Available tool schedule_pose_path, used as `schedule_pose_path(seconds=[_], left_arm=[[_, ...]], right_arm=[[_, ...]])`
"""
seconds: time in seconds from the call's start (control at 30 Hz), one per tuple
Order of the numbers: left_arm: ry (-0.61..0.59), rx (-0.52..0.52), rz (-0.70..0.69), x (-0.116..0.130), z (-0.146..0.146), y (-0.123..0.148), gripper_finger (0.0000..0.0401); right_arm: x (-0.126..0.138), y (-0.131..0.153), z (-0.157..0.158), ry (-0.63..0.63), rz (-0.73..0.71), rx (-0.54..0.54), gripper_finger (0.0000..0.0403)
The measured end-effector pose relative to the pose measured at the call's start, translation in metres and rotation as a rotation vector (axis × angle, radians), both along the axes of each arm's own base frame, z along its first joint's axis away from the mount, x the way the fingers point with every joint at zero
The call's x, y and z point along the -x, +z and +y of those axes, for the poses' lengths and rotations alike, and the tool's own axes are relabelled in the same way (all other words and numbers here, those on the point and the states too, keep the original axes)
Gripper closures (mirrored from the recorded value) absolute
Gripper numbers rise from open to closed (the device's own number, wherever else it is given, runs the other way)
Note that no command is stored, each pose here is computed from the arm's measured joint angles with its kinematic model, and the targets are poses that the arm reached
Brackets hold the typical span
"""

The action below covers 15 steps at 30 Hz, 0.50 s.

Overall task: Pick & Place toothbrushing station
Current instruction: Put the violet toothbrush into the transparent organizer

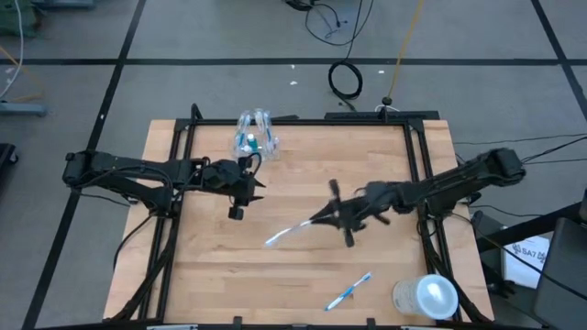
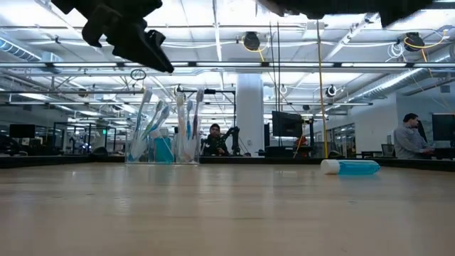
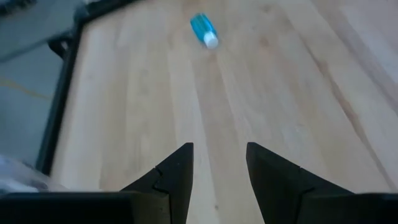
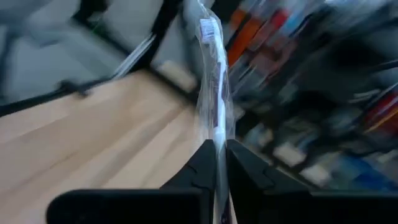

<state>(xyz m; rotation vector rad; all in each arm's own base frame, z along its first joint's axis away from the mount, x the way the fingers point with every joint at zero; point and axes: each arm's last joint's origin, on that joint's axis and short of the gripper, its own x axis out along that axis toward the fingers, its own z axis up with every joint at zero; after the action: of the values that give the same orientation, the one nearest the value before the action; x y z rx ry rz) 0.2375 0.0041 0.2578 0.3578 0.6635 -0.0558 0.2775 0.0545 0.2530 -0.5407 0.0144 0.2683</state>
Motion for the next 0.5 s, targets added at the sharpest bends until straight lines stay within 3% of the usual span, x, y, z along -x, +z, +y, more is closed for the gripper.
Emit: schedule_pose_path(seconds=[0.17,0.27,0.37,0.5], left_arm=[[-0.019,-0.027,-0.114,-0.012,0.0,0.005,0.0249],[-0.022,-0.036,-0.215,-0.022,0.0,0.01,0.0249],[-0.033,-0.061,-0.307,-0.032,0.0,0.013,0.0249],[-0.03,-0.067,-0.476,-0.045,0.0,0.022,0.0249]], right_arm=[[0.027,-0.028,-0.026,-0.034,-0.302,-0.063,0.0384],[0.036,-0.026,-0.038,-0.04,-0.442,-0.199,0.0381],[0.033,-0.023,-0.046,-0.039,-0.477,-0.338,0.0382],[0.018,-0.023,-0.051,-0.055,-0.44,-0.366,0.0383]])
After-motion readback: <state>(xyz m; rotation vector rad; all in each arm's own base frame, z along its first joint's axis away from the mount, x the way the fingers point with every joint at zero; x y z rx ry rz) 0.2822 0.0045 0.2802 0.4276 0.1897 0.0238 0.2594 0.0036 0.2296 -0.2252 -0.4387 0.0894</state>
